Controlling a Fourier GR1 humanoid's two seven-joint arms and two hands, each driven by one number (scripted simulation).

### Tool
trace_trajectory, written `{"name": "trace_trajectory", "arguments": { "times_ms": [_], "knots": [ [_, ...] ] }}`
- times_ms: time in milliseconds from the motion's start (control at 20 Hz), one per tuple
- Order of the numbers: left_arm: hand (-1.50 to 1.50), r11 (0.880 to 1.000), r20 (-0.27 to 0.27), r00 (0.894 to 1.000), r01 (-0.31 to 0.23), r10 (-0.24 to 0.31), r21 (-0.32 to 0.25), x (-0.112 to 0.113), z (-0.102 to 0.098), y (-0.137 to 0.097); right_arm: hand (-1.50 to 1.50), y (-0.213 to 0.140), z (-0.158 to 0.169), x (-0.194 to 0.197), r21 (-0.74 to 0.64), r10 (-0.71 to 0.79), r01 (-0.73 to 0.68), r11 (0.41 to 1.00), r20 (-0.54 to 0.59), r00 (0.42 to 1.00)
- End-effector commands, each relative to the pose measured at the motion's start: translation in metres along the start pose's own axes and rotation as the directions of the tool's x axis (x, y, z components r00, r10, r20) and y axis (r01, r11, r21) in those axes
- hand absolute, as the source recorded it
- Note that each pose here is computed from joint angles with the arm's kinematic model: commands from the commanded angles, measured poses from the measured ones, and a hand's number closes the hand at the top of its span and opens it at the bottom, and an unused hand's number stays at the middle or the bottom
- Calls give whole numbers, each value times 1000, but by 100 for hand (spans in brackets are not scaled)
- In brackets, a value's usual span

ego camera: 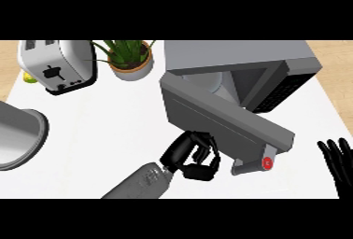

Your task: Pick up the milk, place it into the microwave and close the microwave

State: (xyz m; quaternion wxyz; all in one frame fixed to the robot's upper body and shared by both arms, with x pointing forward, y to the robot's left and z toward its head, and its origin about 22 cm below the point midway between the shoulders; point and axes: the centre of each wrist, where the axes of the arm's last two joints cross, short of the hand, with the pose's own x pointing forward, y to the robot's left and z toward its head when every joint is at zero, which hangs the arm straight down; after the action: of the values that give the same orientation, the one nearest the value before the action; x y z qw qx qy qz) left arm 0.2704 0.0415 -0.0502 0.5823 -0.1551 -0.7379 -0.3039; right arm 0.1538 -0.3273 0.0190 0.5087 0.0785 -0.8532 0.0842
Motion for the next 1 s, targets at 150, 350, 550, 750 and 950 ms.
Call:
{"name": "trace_trajectory", "arguments": {
  "times_ms": [150,350,550,750,950],
  "knots": [
    [150,995,52,996,-78,74,66,9,-7,-14,-150,11,-14,23,59,-61,60,996,18,998],
    [150,985,92,993,-91,78,144,28,-21,-14,-150,-2,-30,39,129,-16,12,992,25,1000],
    [150,952,110,990,-113,84,285,34,-32,-4,-150,-3,-30,42,168,-9,7,986,10,1000],
    [150,925,84,994,-90,63,369,43,-48,6,-150,-11,-41,52,172,24,-32,985,51,998],
    [-150,907,74,994,-106,83,409,56,-62,11,-150,-18,-56,61,166,44,-57,984,82,996]
  ]
}}
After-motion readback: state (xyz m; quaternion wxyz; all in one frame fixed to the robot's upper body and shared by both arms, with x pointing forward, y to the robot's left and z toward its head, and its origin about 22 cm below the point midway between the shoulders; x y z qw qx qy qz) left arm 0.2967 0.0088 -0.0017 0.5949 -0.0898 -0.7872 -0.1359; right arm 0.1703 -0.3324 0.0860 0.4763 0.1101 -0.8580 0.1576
